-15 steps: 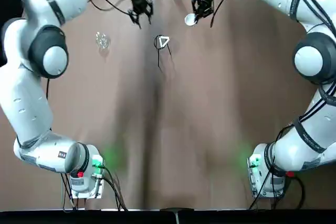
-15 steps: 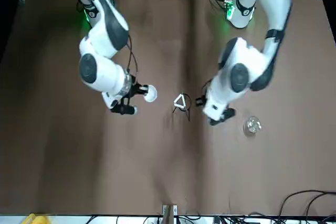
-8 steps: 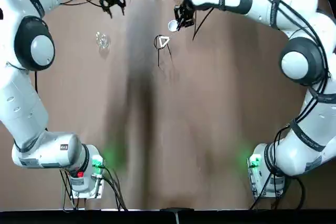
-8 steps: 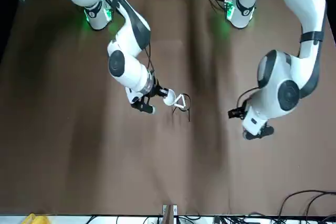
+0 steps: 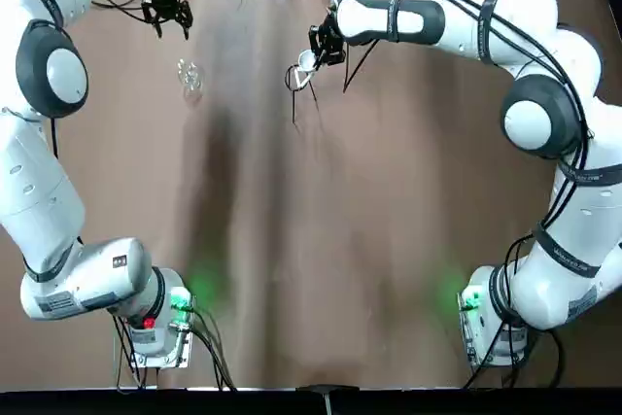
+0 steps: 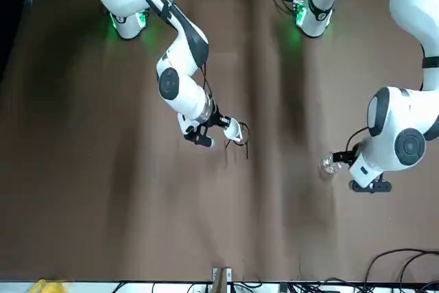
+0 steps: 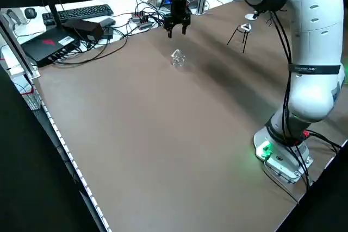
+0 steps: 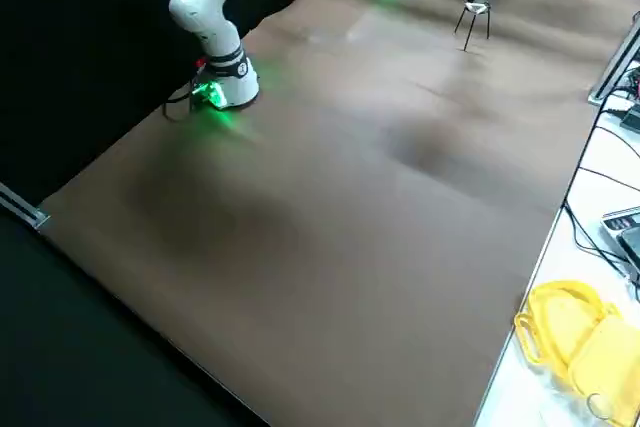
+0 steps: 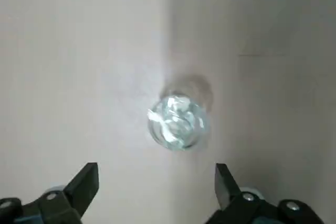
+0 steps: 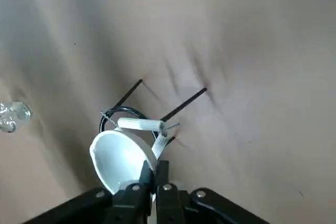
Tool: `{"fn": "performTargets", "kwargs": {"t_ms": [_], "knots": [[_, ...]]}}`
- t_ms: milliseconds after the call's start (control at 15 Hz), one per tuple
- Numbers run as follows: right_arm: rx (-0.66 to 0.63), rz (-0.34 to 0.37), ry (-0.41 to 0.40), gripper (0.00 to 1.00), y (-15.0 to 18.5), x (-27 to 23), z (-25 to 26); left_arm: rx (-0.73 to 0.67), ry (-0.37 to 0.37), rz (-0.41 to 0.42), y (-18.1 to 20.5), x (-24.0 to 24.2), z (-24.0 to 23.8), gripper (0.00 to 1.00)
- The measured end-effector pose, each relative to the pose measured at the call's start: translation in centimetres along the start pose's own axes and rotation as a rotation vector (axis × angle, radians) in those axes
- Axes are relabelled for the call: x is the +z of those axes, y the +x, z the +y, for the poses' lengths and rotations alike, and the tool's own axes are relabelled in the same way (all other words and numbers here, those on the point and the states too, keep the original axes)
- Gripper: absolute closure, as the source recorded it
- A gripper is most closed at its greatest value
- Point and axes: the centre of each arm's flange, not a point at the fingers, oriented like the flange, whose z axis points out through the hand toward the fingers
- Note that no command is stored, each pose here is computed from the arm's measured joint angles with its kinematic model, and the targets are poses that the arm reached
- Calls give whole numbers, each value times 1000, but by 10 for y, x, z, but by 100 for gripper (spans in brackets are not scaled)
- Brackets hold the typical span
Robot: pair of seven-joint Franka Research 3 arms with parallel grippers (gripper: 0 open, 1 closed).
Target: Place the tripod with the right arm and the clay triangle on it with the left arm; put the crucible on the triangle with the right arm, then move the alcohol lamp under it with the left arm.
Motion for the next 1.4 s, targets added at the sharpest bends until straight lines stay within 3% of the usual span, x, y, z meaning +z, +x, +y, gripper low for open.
{"fn": "performTargets", "kwargs": {"t_ms": [533,1067,1400], "knots": [[-10,11,-11,95,-6,20,-1,42,-20,-23,6,49,4,2],[-8,44,4,95,-1,30,1,52,9,10,10,40,-5,1],[-14,59,12,95,-2,32,-1,159,56,15,11,40,-17,1]]}}
